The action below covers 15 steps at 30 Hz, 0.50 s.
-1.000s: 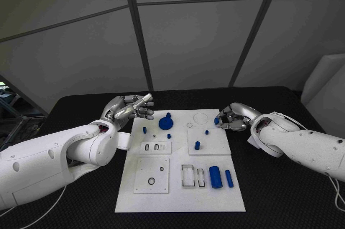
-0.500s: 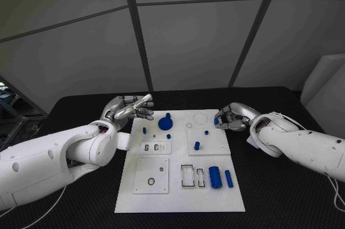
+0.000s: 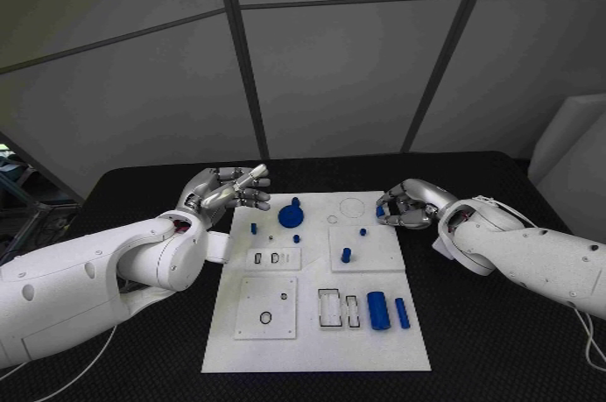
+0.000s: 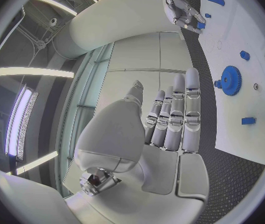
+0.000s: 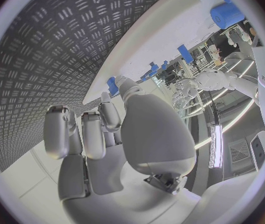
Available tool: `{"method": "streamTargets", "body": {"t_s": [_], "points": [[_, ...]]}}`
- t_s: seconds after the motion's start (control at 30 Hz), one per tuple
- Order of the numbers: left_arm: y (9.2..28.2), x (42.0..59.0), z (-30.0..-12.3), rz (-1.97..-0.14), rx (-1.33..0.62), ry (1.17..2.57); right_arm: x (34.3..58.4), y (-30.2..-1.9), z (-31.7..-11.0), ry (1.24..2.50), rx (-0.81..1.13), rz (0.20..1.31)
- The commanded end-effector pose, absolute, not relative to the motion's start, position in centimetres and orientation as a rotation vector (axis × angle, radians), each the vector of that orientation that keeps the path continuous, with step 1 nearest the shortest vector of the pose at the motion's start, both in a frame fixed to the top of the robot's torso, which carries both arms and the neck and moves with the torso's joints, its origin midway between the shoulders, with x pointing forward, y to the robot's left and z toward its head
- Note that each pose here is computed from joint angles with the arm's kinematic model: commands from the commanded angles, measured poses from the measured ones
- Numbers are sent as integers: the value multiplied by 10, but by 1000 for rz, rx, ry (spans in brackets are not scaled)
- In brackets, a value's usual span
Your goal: Assemble the parts on the task board
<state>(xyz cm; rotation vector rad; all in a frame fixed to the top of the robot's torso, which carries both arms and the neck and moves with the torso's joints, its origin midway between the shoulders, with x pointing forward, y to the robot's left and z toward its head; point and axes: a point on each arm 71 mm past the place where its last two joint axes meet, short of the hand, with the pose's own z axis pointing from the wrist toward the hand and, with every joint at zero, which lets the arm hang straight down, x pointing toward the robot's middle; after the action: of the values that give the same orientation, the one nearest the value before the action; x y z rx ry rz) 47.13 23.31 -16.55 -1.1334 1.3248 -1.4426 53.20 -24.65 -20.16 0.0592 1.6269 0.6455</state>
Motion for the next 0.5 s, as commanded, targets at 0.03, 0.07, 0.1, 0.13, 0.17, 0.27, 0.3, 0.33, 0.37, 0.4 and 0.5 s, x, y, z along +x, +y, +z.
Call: {"method": "streamTargets", "body": {"t_s": [0.03, 0.07, 0.1, 0.13, 0.17, 0.27, 0.3, 0.33, 0.37, 0.4, 0.5], "points": [[232, 471, -164, -1456, -1124, 1327, 532, -246, -200, 1612, 56, 660], [232, 471, -164, -1456, -1124, 1327, 532, -245, -200, 1613, 55, 662], [232, 471, -164, -1456, -1124, 1328, 532, -245, -200, 1613, 54, 664], [232, 471, -164, -1456, -1124, 1328, 532, -245, -200, 1614, 54, 666], [232, 471, -165, -1456, -1124, 1328, 532, -245, -200, 1615, 53, 669], [232, 471, -165, -1455, -1125, 1328, 532, -245, -200, 1617, 50, 675], [232, 471, -165, -1455, -1125, 1328, 532, -245, -200, 1618, 50, 675], [232, 471, -165, -1454, -1125, 1328, 532, -245, -200, 1618, 50, 676], [232, 471, -165, -1454, -1125, 1328, 532, -245, -200, 1618, 50, 676], [232, 471, -165, -1454, -1125, 1328, 532, -245, -200, 1618, 50, 676], [232, 472, -165, -1453, -1126, 1329, 531, -245, -200, 1618, 50, 677]]}}
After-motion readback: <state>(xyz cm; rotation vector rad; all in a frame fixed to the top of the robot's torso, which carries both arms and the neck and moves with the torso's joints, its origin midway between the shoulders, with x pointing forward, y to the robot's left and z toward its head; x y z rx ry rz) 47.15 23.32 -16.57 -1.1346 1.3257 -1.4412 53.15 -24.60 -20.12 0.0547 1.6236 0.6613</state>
